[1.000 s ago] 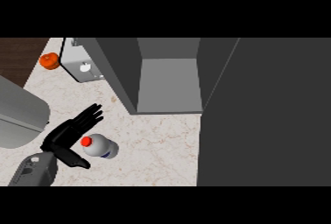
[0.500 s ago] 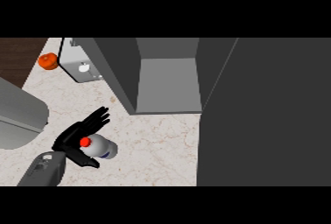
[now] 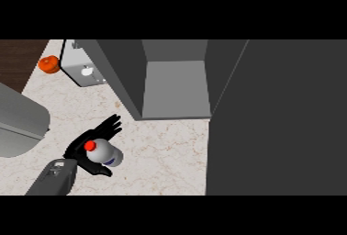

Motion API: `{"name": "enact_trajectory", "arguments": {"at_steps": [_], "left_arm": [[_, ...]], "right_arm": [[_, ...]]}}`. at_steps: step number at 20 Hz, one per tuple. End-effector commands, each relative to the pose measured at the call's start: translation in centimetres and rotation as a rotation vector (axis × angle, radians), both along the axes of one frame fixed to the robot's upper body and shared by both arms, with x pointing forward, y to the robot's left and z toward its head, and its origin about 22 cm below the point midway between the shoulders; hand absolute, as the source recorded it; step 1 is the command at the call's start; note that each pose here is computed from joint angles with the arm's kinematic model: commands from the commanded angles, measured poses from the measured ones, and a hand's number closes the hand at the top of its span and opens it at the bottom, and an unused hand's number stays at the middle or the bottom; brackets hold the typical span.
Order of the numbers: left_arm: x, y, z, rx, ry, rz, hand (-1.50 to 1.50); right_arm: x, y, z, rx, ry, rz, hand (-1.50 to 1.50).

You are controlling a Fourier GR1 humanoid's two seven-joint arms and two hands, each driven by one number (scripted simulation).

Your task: Pick up the bottled water, place it into the cabinet and close the cabinet

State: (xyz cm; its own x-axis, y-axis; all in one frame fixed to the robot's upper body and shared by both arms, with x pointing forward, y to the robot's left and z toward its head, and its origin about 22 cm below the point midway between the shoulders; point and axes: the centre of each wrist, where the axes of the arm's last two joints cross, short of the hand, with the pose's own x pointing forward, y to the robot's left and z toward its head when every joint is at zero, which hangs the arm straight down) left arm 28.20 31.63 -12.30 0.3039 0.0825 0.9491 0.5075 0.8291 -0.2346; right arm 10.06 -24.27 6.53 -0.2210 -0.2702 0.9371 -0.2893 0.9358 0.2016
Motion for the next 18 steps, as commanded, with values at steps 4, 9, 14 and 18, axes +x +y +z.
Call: {"name": "enact_trajectory", "arguments": {"at_steps": [4, 9, 14, 18], "left_arm": [[-0.8, -1.0, -1.2, -0.234, 0.017, -0.095, -1.5], [-0.1, -4.3, -1.6, -0.269, 0.048, -0.138, -1.5], [-0.4, -1.6, -1.2, -0.298, 0.08, -0.167, -1.5], [-1.0, -5.4, -2.3, -0.317, 0.093, -0.222, -1.5]], "right_arm": [[0.3, -0.1, -0.1, 0.015, 0.001, -0.011, -1.5], [0.8, 0.8, -1.5, 0.012, 0.022, 0.016, -1.5], [0.1, 0.9, -1.5, 0.016, 0.02, 0.024, -1.5], [-0.1, 1.1, -0.9, 0.015, 0.022, 0.014, -1.5]]}}
